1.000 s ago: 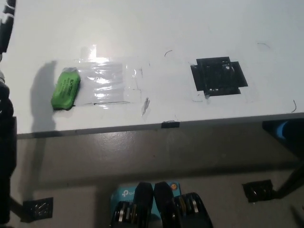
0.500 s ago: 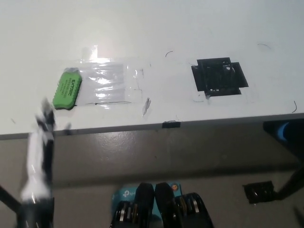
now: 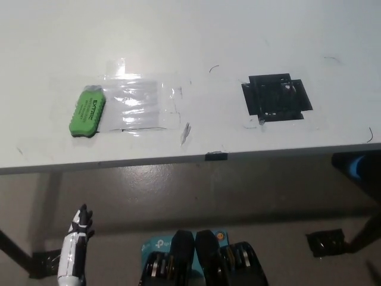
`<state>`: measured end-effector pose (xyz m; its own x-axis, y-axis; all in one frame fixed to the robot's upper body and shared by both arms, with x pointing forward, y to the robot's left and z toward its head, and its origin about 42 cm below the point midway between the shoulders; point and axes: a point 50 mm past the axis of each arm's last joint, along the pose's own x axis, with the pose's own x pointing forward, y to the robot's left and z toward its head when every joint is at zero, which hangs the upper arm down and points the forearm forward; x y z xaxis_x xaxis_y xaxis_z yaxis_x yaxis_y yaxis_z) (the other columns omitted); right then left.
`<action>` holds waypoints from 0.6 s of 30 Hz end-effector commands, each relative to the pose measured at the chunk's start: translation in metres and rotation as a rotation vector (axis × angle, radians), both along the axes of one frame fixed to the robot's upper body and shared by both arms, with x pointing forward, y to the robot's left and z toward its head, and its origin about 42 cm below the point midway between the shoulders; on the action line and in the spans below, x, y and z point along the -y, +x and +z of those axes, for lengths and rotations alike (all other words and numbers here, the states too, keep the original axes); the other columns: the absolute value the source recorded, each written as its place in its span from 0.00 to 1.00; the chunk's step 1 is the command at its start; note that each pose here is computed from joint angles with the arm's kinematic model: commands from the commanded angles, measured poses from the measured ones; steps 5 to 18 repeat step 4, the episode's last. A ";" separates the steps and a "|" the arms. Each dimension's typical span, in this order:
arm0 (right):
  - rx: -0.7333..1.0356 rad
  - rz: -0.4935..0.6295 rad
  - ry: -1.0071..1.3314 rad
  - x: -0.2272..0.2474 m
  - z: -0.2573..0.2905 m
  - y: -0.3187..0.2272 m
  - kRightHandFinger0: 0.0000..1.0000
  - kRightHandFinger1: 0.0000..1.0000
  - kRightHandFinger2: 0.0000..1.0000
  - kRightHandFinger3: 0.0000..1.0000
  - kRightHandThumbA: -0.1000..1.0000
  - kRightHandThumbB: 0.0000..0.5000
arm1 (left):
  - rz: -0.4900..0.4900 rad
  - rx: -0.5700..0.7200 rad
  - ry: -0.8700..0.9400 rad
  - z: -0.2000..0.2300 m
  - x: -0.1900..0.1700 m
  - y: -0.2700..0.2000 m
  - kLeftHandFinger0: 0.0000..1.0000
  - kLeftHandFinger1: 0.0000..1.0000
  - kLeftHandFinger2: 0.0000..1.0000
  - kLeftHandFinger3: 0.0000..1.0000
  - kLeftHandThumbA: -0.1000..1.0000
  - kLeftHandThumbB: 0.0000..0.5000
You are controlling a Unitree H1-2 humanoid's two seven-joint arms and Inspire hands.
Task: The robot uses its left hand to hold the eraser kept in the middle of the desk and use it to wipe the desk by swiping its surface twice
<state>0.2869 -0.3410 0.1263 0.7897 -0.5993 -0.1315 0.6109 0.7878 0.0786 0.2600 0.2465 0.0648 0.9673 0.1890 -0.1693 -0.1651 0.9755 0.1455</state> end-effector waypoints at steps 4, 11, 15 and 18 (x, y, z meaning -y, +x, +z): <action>0.050 0.023 -0.029 -0.001 0.007 0.001 1.00 1.00 1.00 1.00 1.00 0.07 | -0.006 0.082 -0.020 0.012 0.001 0.015 1.00 1.00 1.00 1.00 1.00 0.33; 0.050 0.023 -0.029 -0.001 0.007 0.001 1.00 1.00 1.00 1.00 1.00 0.07 | -0.006 0.082 -0.020 0.012 0.001 0.015 1.00 1.00 1.00 1.00 1.00 0.33; 0.050 0.023 -0.029 -0.001 0.007 0.001 1.00 1.00 1.00 1.00 1.00 0.07 | -0.006 0.082 -0.020 0.012 0.001 0.015 1.00 1.00 1.00 1.00 1.00 0.33; 0.050 0.023 -0.029 -0.001 0.007 0.001 1.00 1.00 1.00 1.00 1.00 0.07 | -0.006 0.082 -0.020 0.012 0.001 0.015 1.00 1.00 1.00 1.00 1.00 0.33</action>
